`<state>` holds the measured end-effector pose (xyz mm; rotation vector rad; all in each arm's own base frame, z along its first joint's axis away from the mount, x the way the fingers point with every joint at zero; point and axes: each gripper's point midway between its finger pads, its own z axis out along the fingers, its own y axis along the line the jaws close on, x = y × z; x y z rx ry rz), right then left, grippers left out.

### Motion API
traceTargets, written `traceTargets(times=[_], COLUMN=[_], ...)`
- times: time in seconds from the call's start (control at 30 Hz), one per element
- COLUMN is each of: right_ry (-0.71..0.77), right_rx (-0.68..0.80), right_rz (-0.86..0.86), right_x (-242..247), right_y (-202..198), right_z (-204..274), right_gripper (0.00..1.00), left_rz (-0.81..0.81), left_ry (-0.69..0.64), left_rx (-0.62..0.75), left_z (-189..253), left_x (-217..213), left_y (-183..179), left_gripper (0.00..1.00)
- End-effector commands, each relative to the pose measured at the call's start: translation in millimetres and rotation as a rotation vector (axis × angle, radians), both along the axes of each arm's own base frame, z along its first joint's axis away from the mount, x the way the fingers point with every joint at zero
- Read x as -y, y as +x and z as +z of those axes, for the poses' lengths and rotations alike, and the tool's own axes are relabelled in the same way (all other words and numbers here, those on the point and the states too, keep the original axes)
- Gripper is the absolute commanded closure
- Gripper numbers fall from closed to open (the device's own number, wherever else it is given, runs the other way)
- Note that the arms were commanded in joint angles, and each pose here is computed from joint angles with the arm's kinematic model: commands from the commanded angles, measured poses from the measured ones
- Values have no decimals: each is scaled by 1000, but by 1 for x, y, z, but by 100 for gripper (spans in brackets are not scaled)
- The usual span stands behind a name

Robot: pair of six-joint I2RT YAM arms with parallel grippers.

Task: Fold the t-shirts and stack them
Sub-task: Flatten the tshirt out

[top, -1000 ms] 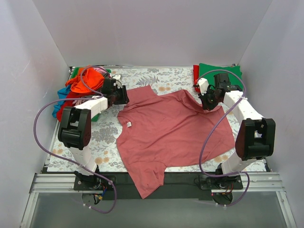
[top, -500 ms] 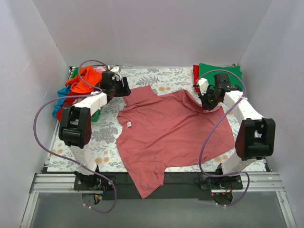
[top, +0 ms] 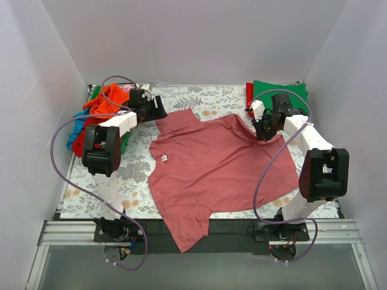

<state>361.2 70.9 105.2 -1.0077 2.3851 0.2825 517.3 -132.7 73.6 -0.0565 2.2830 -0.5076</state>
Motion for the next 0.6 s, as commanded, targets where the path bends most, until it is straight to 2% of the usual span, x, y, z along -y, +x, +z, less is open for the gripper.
traceTargets(times=[0.0, 0.33, 0.37, 0.57], right_ry=[27, 39, 42, 47], right_rx=[32, 29, 26, 29], right_rz=[-6, -4, -1, 0], right_x=[-3, -5, -6, -6], right_y=[11, 14, 12, 12], right_z=[11, 11, 10, 11], right_gripper=[99, 99, 99, 99], left_rz=[-22, -21, -19, 90], left_ry=[-40, -57, -58, 0], left_rx=[27, -17, -28, -56], left_z=[17, -6, -10, -20], left_x=[6, 13, 13, -6], left_y=[13, 41, 42, 41], left_gripper=[36, 38, 40, 44])
